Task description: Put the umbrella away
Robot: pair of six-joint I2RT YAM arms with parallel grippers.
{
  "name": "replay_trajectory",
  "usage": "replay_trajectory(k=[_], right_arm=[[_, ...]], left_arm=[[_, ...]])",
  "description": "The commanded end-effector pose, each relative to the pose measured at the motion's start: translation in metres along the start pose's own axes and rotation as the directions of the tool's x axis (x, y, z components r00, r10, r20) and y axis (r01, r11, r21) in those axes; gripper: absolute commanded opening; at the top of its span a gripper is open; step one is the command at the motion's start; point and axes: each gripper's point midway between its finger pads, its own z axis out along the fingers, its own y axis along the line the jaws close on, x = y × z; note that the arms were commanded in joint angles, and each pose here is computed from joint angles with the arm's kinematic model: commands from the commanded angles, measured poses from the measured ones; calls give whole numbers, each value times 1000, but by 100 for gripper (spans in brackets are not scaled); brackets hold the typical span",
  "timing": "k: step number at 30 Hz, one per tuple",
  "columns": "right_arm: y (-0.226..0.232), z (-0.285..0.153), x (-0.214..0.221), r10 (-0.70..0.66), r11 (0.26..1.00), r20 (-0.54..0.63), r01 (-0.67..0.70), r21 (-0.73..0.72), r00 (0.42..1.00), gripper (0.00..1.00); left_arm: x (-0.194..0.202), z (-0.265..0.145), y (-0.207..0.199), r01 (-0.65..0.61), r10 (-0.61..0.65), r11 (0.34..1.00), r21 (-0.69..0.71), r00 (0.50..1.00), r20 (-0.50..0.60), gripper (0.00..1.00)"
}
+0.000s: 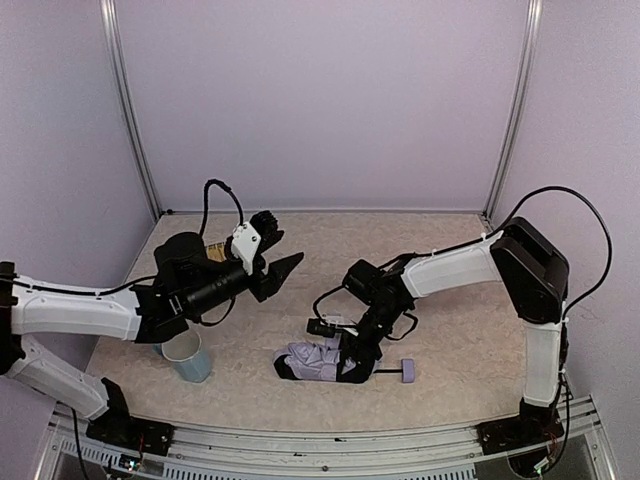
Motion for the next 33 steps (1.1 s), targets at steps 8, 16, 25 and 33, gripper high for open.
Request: replay_trajectory(k=[8, 16, 25, 33], right_arm=[[-4, 17, 102, 318, 944, -340, -330, 22, 885, 0], [-2, 18, 95, 306, 945, -326, -328, -15, 895, 0], [-4, 7, 72, 279, 956, -240, -293, -22, 930, 0], [-9, -22, 35, 264, 964, -59, -263, 28, 963, 35]], left_arm=[[99, -80, -142, -325, 424, 817, 476, 898, -114, 77], [155, -49, -166, -361, 584, 679, 639, 794, -172, 83], [228, -56, -176, -180, 636, 636, 750, 673, -378, 73], [260, -78, -178, -31, 667, 597, 802, 576, -474, 33]])
